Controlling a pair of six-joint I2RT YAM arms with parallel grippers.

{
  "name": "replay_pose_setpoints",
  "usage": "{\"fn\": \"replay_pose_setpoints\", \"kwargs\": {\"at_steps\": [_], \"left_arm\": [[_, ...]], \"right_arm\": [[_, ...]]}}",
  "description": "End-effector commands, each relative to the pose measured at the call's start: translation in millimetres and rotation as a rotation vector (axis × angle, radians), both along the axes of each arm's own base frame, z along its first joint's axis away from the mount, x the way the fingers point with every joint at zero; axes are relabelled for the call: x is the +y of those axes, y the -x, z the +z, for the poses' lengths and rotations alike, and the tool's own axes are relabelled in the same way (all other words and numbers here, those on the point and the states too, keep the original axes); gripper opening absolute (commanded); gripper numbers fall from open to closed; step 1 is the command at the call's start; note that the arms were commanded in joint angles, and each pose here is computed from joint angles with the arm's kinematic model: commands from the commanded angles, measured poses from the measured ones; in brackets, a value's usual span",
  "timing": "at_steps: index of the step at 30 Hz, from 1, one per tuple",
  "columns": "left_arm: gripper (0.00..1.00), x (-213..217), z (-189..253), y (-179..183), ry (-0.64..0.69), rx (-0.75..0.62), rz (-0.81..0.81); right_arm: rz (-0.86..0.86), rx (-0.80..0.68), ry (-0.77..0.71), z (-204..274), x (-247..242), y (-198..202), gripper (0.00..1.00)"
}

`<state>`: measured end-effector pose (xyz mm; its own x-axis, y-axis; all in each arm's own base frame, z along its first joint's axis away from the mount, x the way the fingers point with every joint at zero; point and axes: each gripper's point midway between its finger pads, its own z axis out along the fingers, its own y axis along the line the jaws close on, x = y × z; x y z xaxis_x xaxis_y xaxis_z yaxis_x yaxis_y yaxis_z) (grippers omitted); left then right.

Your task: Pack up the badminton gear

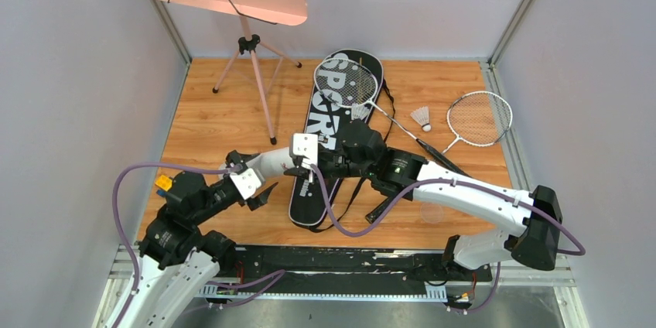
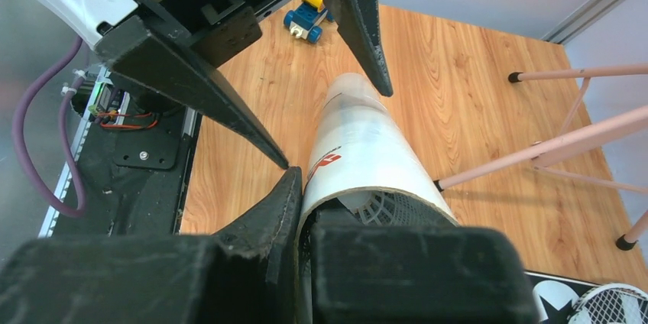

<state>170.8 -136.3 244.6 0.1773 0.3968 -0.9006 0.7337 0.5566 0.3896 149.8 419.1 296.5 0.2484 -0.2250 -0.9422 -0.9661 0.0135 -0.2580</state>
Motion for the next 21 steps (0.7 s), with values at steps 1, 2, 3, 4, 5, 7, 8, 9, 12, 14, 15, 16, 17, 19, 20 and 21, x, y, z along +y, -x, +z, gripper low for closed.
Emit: {"fn": "replay_pose_setpoints", "kwargs": {"at_steps": [1,2,3,4,5,7,8,9,12,14,15,16,17,19,20,21], "left_arm": [[0.89,5,15,2,-0.079,-0.095,-0.028],[0.92,5,18,-1,-0.103,-0.098,-0.029],[0.94,7,15,-1,-0.122,-0.08,-0.027],[0.98,5,15,-5,-0.142,-0.064,-0.032],[0.99,4,12,-4,-0.155,-0.045,-0.042],[1.0,0,8,-10,-0.175,-0.024,-0.052],[1.0,0,7,-13,-0.176,-0.024,-0.047],[1.0,1,11,-17,-0.167,-0.048,-0.032],[1.0,1,10,-24,-0.156,-0.076,-0.012],[1.0,0,8,-26,-0.153,-0.076,-0.007],[1.0,0,6,-27,-0.156,-0.069,-0.006],[1.0,-1,3,-27,-0.158,-0.06,-0.007],[1.0,-1,1,-27,-0.16,-0.054,-0.01],[1.0,-2,-3,-26,-0.16,-0.041,-0.016],[1.0,-4,-5,-25,-0.157,-0.037,-0.024],[0.99,-4,-5,-24,-0.153,-0.032,-0.028]], "right_arm": [[0.018,-0.092,-0.153,53,-4,3,0.0],[0.019,-0.093,-0.157,55,-5,3,0.0],[0.014,-0.09,-0.163,58,-5,3,0.0],[0.009,-0.082,-0.166,59,-6,3,0.0],[0.006,-0.072,-0.172,62,-6,3,0.0],[0.019,-0.048,-0.184,66,-7,7,0.0],[0.034,-0.035,-0.186,67,-7,11,0.0],[0.052,-0.023,-0.189,67,-8,16,0.0],[0.092,0.014,-0.196,69,-11,27,0.0],[0.102,0.039,-0.204,72,-13,31,0.0],[0.1,0.05,-0.208,73,-14,32,0.0],[0.099,0.059,-0.214,76,-15,33,0.0],[0.1,0.067,-0.219,78,-16,34,0.0],[0.106,0.078,-0.223,80,-18,37,0.0],[0.114,0.082,-0.224,80,-19,39,0.0],[0.118,0.089,-0.222,79,-20,40,0.0]]}}
